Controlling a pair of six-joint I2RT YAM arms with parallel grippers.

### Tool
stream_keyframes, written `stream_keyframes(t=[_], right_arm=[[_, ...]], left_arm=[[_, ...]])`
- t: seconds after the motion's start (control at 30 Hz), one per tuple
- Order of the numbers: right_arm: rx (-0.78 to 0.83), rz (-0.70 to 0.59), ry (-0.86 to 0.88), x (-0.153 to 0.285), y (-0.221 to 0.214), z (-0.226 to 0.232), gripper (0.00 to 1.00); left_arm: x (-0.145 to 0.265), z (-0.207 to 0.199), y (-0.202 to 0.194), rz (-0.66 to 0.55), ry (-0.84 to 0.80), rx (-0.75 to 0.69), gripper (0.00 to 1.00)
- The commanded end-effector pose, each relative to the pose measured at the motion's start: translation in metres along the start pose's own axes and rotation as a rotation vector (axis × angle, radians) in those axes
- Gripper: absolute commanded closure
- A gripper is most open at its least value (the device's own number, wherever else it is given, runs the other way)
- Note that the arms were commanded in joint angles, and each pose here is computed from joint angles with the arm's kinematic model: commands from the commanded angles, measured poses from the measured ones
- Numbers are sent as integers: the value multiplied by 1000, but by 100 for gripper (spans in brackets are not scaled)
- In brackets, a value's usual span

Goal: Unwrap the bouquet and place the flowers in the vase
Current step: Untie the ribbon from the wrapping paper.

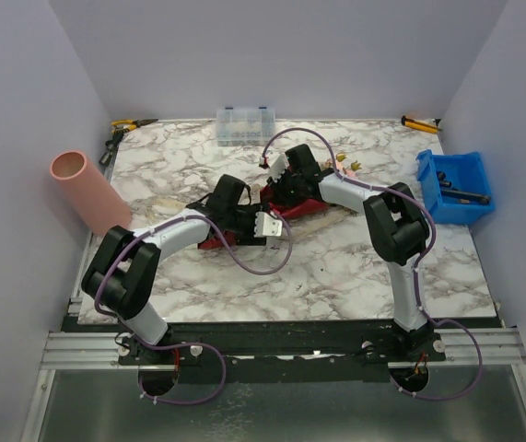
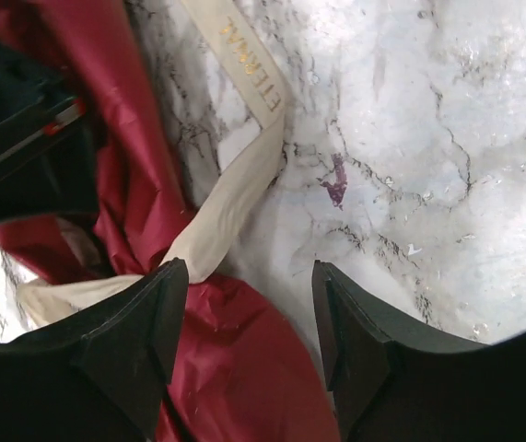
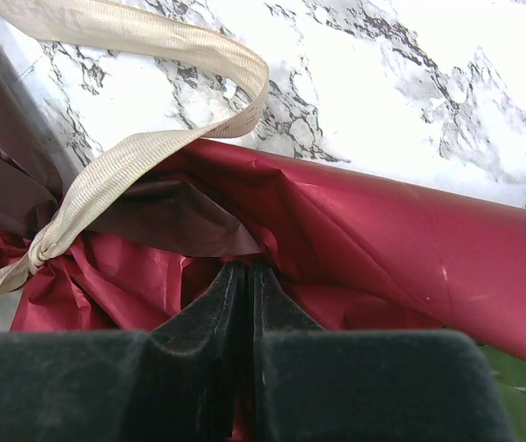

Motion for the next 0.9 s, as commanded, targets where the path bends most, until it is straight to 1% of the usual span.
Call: stream_keyframes(t=[0.0,0.1,0.27,0.5,0.6,0.73,0.87], right_arm=[[-60,471,43,-14,-145,24,91],[-59,470,46,-14,-145,24,91],[-60,470,47,-14,-145,24,91],[-58,472,51,-15,-145,25,90],[-59,473,50,-15,-146,25,91],[-61,472,52,-14,-146,25,91],[-59,474,53,-15,-146,25,91]], left_arm=[[-16,-3,-11,72,-12,-149,39],[-26,-5,-12,93,-19,-186,41],[-38,-13,-8,81,-51,-225,42],[-53,-30,1,109,-95,-345,43],[-59,-27,3,114,-93,-354,42],[-68,-18,-3,146,-73,-378,39],[-75,-13,-7,161,-70,-392,38]])
Point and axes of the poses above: each gripper's point midway between its finger pads, its own x axis back along the fingers, its own z axis along the line the jaws close on, y = z × x, the point moved 3 cm from there along x, back along the fingers
